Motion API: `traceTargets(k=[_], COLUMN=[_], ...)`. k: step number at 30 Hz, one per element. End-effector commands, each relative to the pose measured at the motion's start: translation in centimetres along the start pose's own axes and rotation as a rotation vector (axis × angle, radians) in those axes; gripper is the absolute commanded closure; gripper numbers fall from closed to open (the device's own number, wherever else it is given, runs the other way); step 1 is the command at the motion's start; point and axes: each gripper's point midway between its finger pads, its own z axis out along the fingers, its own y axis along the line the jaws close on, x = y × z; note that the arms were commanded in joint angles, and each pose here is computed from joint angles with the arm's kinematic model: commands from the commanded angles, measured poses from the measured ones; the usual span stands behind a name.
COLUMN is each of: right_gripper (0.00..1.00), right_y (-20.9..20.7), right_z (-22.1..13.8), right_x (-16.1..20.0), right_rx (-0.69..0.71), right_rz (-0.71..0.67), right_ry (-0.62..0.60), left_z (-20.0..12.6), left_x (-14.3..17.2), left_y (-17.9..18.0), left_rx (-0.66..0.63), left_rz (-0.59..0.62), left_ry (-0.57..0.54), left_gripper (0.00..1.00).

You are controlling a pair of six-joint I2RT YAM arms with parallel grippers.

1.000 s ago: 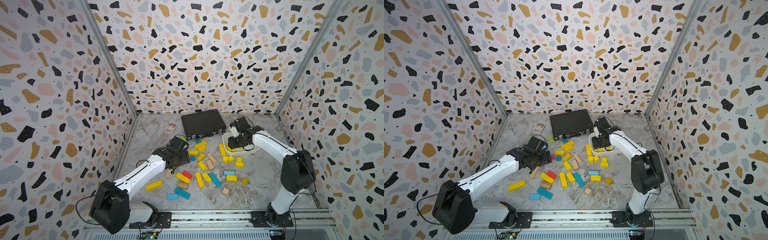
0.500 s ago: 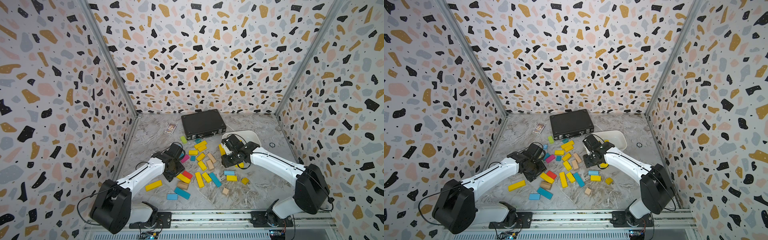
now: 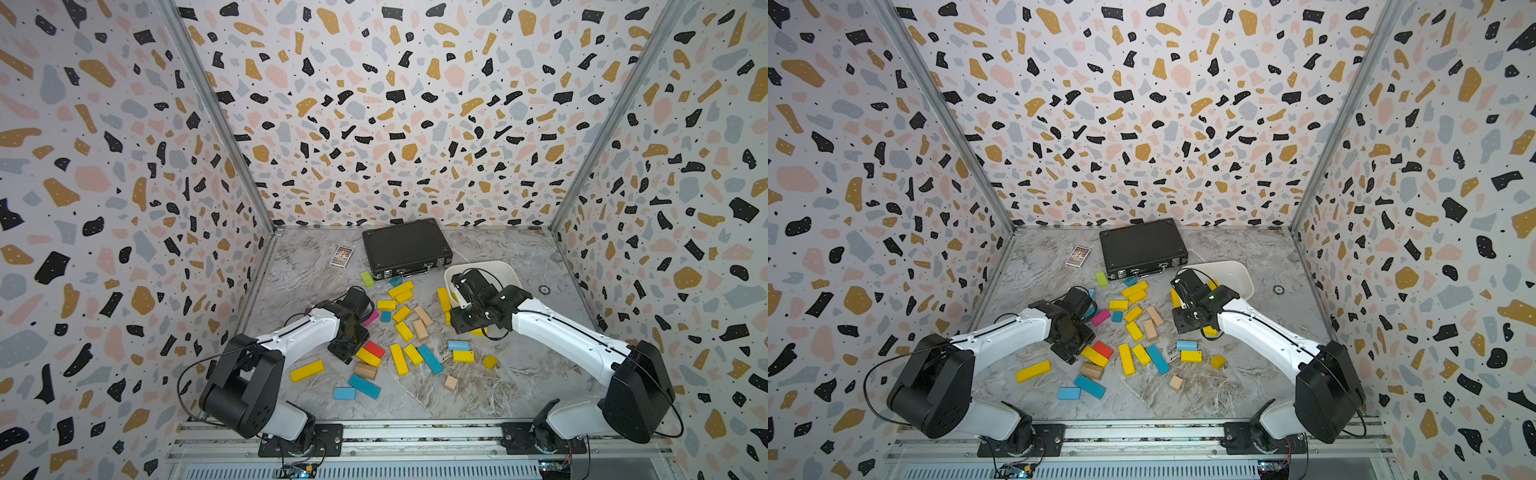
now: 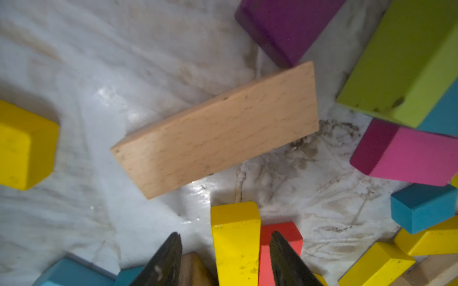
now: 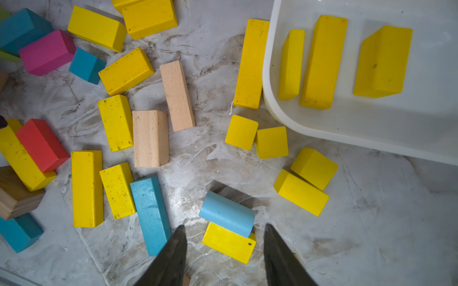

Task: Pick out the yellow building blocks
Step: Pick up the building block from the center of the board.

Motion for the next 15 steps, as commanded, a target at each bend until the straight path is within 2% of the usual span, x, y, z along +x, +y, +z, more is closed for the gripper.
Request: traceTargets(k=[1,4,9,15], right_gripper=[0.48,0.48,0.48,0.48], right_y=[-0.5,-0.5,-0.6,-0.7], right_z=[-0.7,-0.5,-0.6,-0.8], right_x=[0.4,0.3,0.1,0.3], right_rx=[0.023,0.027,0.030,0.028], right_rz=[-0.004,-0.015,-0.014,-0.011], right_ry=[0.001,0.006,0.001,-0.004], left_z=[0.4,1.0,2.5,1.9], left_x=[0.0,0.2,1.1,0.6], left_y=[-0.8,0.2,0.8,0.3], left_rx=[0.007,-0.046,-0.062,-0.066], left_rz=[-0.001,-0.009,-0.038,0.010], left_ry=[0.008,0.024,0.071,0.049], left_gripper=[0.44,0.48,0.56,0.79])
